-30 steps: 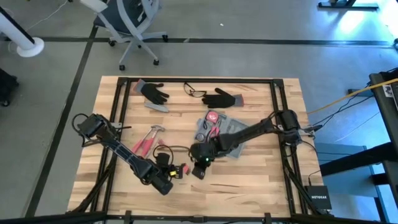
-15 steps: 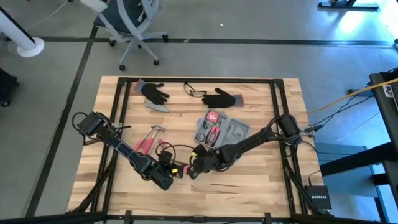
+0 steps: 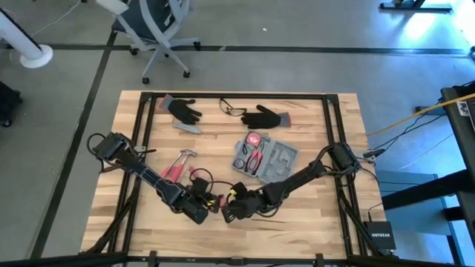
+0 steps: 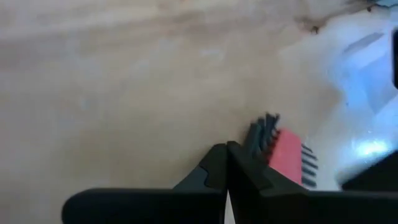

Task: Prefit tool cases
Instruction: Put the orange Allen wrench set into the gray prefit tool case

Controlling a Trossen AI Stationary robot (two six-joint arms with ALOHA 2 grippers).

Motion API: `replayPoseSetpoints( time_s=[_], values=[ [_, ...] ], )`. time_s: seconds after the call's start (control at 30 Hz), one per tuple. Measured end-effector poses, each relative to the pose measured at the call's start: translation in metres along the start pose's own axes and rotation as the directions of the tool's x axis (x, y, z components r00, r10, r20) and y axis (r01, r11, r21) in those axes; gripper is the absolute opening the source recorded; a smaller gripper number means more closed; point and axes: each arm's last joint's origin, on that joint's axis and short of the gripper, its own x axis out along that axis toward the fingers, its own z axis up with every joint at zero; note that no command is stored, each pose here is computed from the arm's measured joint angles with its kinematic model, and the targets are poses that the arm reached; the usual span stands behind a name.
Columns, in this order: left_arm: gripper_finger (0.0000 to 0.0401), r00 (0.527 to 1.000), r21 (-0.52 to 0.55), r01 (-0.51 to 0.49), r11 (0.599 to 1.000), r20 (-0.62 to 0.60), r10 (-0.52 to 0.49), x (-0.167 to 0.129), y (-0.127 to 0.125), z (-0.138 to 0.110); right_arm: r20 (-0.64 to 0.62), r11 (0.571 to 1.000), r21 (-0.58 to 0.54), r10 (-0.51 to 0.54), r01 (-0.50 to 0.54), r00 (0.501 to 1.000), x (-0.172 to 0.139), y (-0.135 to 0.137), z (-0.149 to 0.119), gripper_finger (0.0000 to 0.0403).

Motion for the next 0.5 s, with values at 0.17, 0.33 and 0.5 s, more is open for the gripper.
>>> replayPoseSetpoints(
  time_s=[0.17, 0.33, 0.5],
  values=[
    [0.0000, 0.999, 0.138, -0.024, 0.990, 0.040, 0.018, 0.005, 0.001, 0.007, 0.005, 1.000, 0.000, 0.027, -0.027, 1.000, 0.000, 0.003, 0.001, 0.0000],
    [0.0000, 0.999, 0.225, -0.052, 0.973, 0.026, 0.047, -0.002, 0.003, 0.011, 0.005, 0.998, -0.055, 0.021, -0.021, 1.000, -0.007, 0.005, 0.005, 0.0000],
    [0.0000, 1.000, 0.195, -0.021, 0.981, 0.001, 0.022, -0.025, 0.007, -0.007, 0.000, 0.983, -0.174, -0.051, 0.050, 0.999, -0.023, 0.004, 0.016, 0.0000]
  ],
)
